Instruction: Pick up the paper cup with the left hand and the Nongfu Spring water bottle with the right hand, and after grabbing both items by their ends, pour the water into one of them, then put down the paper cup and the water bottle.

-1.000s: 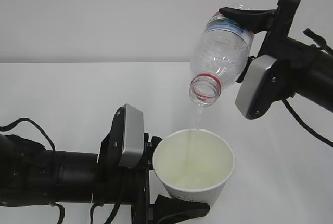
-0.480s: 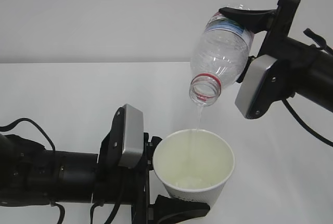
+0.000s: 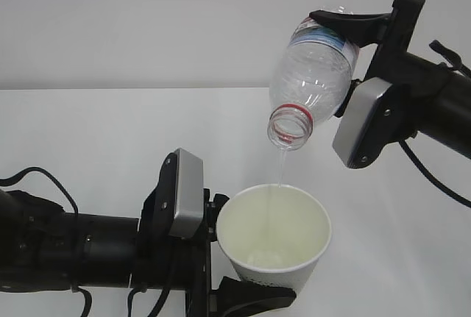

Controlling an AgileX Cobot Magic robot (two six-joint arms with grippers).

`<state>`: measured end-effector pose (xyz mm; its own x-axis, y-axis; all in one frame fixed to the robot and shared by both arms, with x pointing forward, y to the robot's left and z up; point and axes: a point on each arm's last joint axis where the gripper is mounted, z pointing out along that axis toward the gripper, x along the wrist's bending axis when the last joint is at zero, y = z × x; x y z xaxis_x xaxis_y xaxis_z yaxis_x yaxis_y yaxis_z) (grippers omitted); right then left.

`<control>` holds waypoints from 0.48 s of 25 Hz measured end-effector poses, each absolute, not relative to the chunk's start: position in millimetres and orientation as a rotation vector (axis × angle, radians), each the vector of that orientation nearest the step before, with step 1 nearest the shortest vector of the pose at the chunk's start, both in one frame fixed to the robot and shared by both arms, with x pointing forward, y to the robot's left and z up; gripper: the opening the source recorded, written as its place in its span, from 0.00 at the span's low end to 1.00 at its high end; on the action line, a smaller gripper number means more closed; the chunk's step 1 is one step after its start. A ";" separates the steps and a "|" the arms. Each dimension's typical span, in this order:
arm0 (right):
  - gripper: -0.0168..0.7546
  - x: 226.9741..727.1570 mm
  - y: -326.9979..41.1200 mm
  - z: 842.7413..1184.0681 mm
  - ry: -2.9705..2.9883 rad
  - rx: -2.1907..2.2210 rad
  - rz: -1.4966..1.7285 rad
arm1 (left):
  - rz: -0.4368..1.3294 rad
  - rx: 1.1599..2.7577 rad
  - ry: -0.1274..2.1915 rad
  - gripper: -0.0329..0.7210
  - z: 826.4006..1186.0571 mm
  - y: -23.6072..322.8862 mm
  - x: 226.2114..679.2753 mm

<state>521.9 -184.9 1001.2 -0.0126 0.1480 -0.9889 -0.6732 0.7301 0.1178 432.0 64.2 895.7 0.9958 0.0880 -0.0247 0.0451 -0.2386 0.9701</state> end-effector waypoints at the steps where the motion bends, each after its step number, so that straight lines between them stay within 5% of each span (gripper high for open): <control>1: 0.65 521.9 -184.9 1001.2 1.447 -0.460 0.688 | 0.040 1.814 0.098 0.81 895.6 64.3 432.0; 12: 0.65 521.9 -184.9 1001.2 1.447 -0.460 0.688 | 0.043 1.827 0.101 0.81 894.4 64.6 432.3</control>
<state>521.9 -184.9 1001.2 -0.0126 0.1480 -0.9889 -0.6732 0.7301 0.1178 432.3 64.6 894.4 0.9955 0.0922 -0.0236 0.0463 -0.2530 0.9664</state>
